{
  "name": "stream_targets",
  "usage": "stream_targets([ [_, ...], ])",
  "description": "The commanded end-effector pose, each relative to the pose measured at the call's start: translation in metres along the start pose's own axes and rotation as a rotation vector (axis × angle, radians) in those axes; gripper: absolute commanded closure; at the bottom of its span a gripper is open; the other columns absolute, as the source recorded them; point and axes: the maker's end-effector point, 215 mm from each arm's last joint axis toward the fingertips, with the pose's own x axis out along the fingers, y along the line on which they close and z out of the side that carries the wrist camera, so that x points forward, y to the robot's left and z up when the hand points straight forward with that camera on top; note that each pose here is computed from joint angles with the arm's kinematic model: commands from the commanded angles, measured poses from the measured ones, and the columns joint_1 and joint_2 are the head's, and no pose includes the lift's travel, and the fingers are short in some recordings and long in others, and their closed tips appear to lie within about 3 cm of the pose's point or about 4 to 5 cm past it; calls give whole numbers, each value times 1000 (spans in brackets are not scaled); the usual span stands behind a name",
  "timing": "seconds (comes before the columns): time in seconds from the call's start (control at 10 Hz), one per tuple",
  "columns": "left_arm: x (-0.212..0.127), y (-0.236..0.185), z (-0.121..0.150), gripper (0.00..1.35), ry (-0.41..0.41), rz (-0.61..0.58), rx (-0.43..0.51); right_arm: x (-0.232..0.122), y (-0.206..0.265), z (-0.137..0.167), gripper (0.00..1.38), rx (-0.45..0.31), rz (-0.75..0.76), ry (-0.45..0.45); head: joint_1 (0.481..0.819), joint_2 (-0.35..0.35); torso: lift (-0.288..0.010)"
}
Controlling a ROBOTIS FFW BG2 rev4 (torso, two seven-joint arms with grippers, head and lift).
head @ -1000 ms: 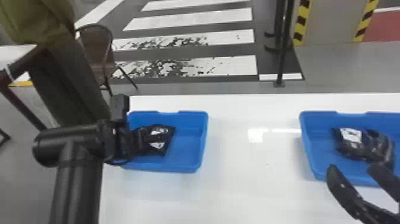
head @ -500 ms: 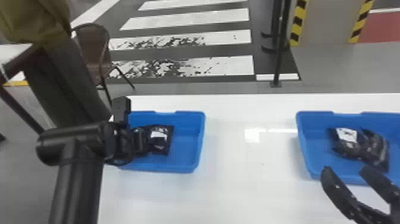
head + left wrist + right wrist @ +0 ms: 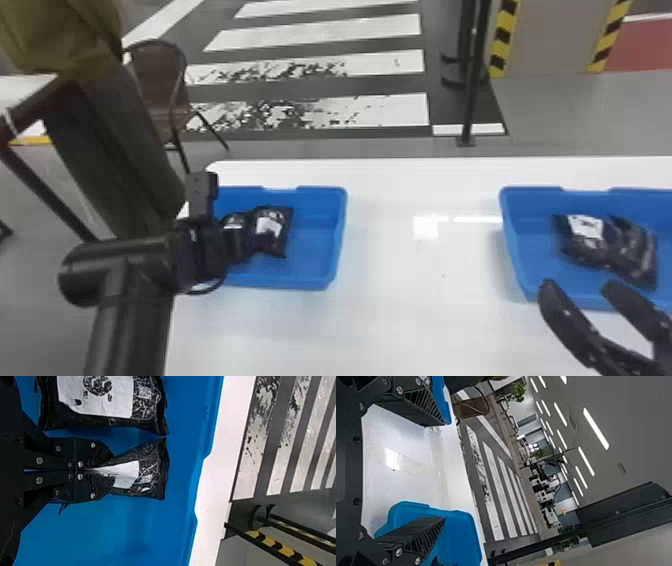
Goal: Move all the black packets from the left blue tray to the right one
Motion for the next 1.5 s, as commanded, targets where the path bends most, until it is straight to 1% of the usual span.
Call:
stream_targets([
  [0.0,-30,-18,11,1213,-86,-38,32,8,5,6,179,-4,26,-7,695,201,-140],
  [0.2,-71,-64,20,1213,-185,-144,73,16,21,15,185,-2,77,-21,695,193,-140],
  [0.3,-88,-99,25,1213,-228,-224,102,23,30,15,185,1,112,-15,695,180,-140],
  [0.4,-99,-132,23,1213,-249,-312,118,32,38,14,185,4,150,-6,695,170,-140],
  [0.5,-112,-163,21,1213,-267,-386,133,42,45,13,185,10,190,4,695,146,-140],
  [0.6,-119,-187,12,1213,-266,-443,129,53,53,10,185,24,232,18,695,122,-140],
  [0.7,-124,-204,5,1213,-260,-486,122,64,64,14,185,41,281,11,695,99,-140],
  [1.0,-133,-276,-23,1213,-204,-653,147,88,109,18,180,146,415,15,695,64,-140],
  [1.2,-141,-311,-31,1213,-185,-730,174,97,122,15,180,181,457,30,695,43,-140],
  [1.4,-151,-338,-36,1213,-175,-801,183,105,118,11,179,197,460,38,695,13,-140],
])
